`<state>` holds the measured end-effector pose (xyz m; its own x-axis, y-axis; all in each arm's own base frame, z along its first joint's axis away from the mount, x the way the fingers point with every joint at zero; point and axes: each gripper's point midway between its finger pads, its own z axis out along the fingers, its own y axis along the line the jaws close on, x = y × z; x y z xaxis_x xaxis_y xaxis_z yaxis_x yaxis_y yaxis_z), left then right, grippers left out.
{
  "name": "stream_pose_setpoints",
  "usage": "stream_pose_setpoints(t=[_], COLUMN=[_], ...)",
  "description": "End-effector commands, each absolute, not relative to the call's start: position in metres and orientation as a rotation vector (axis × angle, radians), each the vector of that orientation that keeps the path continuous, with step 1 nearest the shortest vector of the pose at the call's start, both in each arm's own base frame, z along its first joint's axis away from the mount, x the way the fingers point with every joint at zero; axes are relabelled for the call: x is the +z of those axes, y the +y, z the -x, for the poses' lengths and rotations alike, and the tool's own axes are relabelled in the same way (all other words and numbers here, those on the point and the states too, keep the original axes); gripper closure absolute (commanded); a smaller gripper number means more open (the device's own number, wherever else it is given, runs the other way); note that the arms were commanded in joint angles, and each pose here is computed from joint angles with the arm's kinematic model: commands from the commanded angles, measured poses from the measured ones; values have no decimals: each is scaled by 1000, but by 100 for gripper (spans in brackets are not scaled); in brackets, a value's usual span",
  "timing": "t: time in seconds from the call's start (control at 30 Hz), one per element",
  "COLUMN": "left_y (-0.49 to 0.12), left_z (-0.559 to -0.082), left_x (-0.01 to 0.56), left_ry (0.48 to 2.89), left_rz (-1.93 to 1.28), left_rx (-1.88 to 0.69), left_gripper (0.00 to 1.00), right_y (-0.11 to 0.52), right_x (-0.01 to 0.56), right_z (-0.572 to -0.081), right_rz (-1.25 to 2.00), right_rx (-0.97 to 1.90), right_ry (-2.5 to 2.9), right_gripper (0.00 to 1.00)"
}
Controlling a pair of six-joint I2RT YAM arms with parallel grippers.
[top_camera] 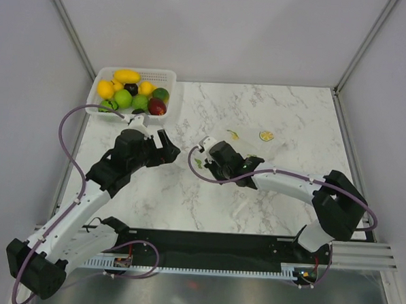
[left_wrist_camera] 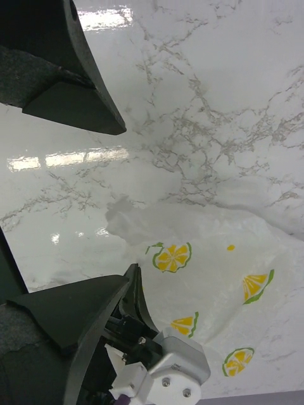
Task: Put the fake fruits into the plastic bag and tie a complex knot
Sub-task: Open the plastic bag at the center of the board, then pick up the fake fruit from the bin.
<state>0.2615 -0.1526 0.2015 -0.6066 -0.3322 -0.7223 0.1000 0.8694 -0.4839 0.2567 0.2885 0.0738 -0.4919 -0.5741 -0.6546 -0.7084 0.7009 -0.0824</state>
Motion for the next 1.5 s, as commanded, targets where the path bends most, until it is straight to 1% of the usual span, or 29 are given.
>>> stream_pose_setpoints(t=[0.0,0.1,0.23,0.3,0.33,0.4,0.43,0.47,0.5,0.53,0.6,0.67,0.73,0.83,0.97,1.07,1.17,1.3,1.37,1.4,1.43,1.47], left_y=[-139,-116,-109,-113,-118,-125,-128,-127,-127,-127,-124,-121,-112,-113,-108,-100,-91,-88,-86,-86,-85,-84], left_z=[-269,-277,-286,-290,-291,-296,-297,-296,-299,-300,-299,-297,-299,-295,-294,-295,-296,-296,-296,-296,-296,-296], left_x=[204,209,213,209,198,193,187,175,176,174,173,173,170,159,152,145,142,144,145,147,147,147], left_ry=[2104,2063,2035,2047,2085,2080,2088,2104,2087,2085,2078,2073,2041,2055,2064,2080,2074,2064,2058,2051,2048,2048], left_rz=[246,352,393,378,365,354,362,374,382,387,394,400,463,526,587,642,693,694,691,684,683,681], left_rx=[-552,-486,-481,-489,-498,-533,-546,-539,-546,-546,-538,-535,-509,-571,-609,-638,-641,-634,-627,-626,-618,-615], left_gripper=[0,0,0,0,0,0,0,0,0,0,0,0,0,0,1,1,2,2,2,2,2,2], right_y=[307,317,330,338,344,344,345,346,349,350,350,346,347,357,357,364,367,354,342,338,333,333], right_x=[107,130,149,162,169,172,170,172,171,168,159,151,146,142,133,119,108,95,90,86,91,93], right_z=[-291,-313,-334,-339,-343,-347,-348,-349,-348,-346,-340,-334,-327,-314,-311,-310,-311,-324,-335,-337,-342,-342], right_rz=[819,637,410,383,368,355,360,372,403,439,523,560,605,686,718,754,764,723,680,674,637,621], right_rx=[222,226,255,275,289,281,275,266,278,283,274,260,260,245,98,63,28,-137,-265,-301,-345,-346], right_ry=[2148,2110,2118,2106,2096,2096,2098,2097,2100,2101,2108,2122,2125,2108,2107,2123,2136,2135,2114,2111,2090,2086], right_gripper=[100,100,100,100,100,100,98,93,64,54,47,46,41,35,34,39,39,39,39,42,49,58])
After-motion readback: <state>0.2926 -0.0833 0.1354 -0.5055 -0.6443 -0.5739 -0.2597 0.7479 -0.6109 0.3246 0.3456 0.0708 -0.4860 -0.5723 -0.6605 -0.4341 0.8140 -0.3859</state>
